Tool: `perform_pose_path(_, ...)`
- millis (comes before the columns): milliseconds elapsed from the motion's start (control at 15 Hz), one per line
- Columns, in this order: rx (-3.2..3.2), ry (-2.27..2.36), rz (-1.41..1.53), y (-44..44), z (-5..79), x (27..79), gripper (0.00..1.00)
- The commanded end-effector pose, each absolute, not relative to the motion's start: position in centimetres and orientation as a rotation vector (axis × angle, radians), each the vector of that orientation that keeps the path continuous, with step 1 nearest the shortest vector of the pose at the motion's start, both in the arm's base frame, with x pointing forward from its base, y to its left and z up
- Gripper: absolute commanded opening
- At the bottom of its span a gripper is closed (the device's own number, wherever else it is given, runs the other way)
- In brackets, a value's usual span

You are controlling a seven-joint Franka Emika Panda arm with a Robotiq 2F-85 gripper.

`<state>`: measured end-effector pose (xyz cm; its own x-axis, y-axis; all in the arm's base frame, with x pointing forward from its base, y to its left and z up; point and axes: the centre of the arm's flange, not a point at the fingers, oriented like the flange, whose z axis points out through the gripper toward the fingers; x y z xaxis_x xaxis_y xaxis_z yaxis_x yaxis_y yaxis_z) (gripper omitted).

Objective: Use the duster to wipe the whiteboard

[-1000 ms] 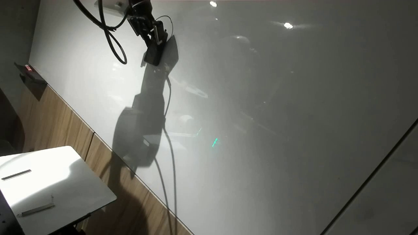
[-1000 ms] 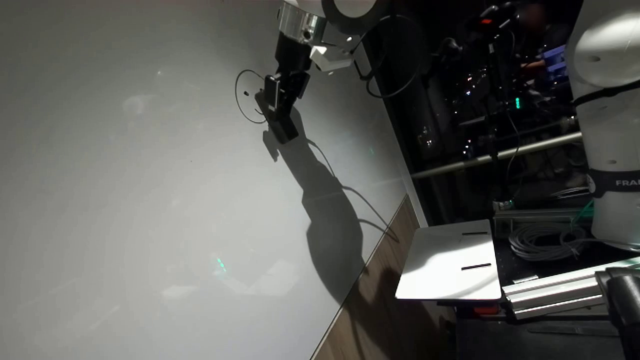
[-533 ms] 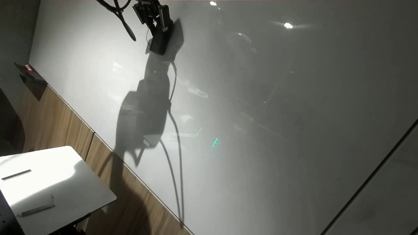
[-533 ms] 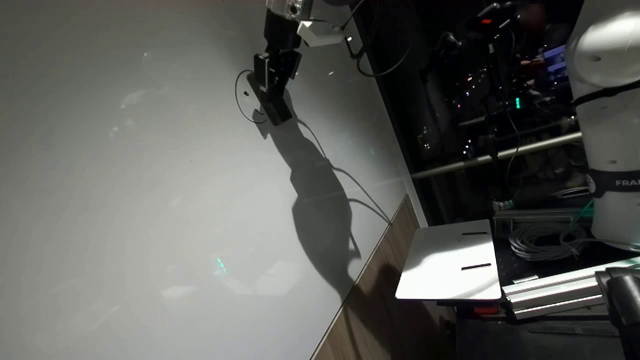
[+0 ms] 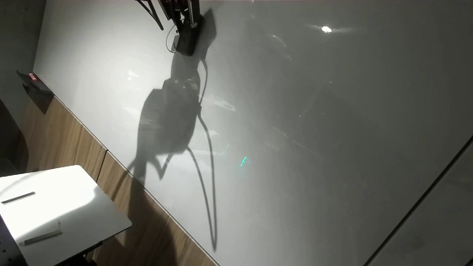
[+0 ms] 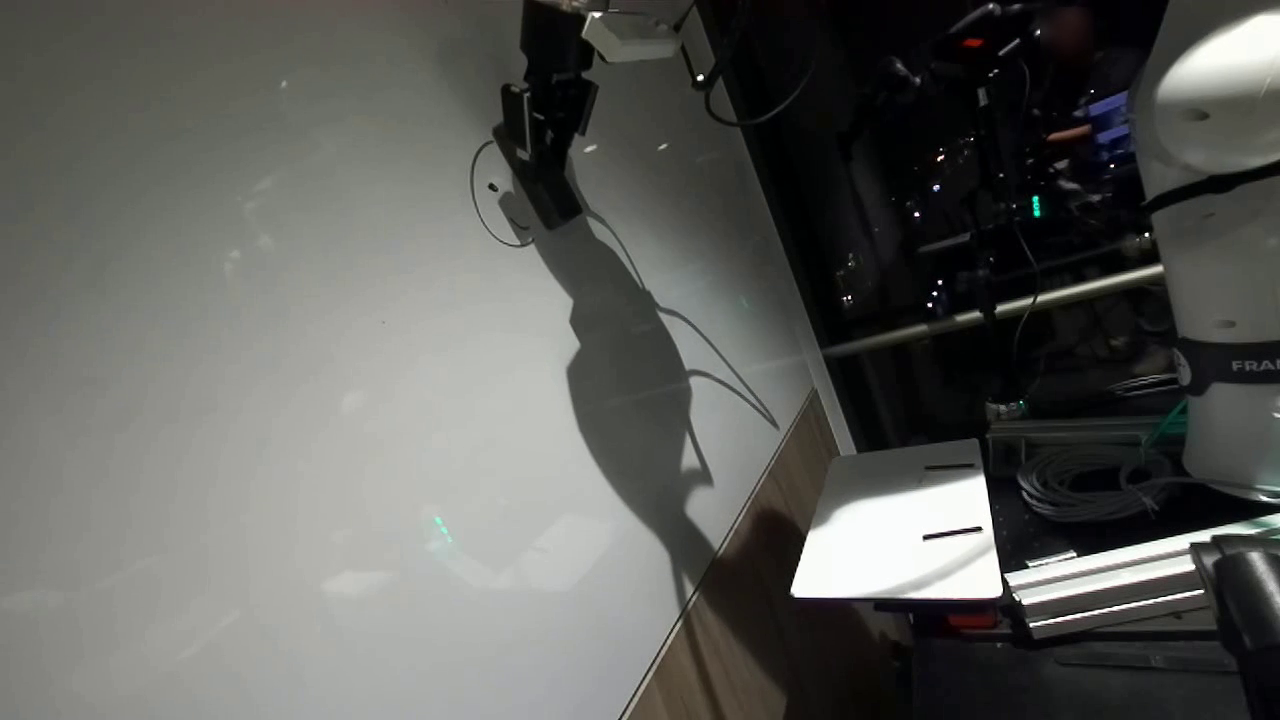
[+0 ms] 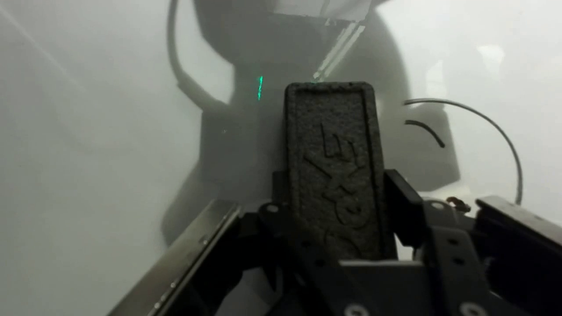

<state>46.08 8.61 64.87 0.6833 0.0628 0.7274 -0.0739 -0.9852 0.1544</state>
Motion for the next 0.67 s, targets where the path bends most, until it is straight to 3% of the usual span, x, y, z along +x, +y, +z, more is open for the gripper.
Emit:
perform_pose_path(0, 2.692, -0.036, 1.231, 5.2, 64.2, 51.8, 0.29)
perform_pose_path(600, 2.72, -0.077, 1.083, 1.9, 58.2, 52.3, 0.29)
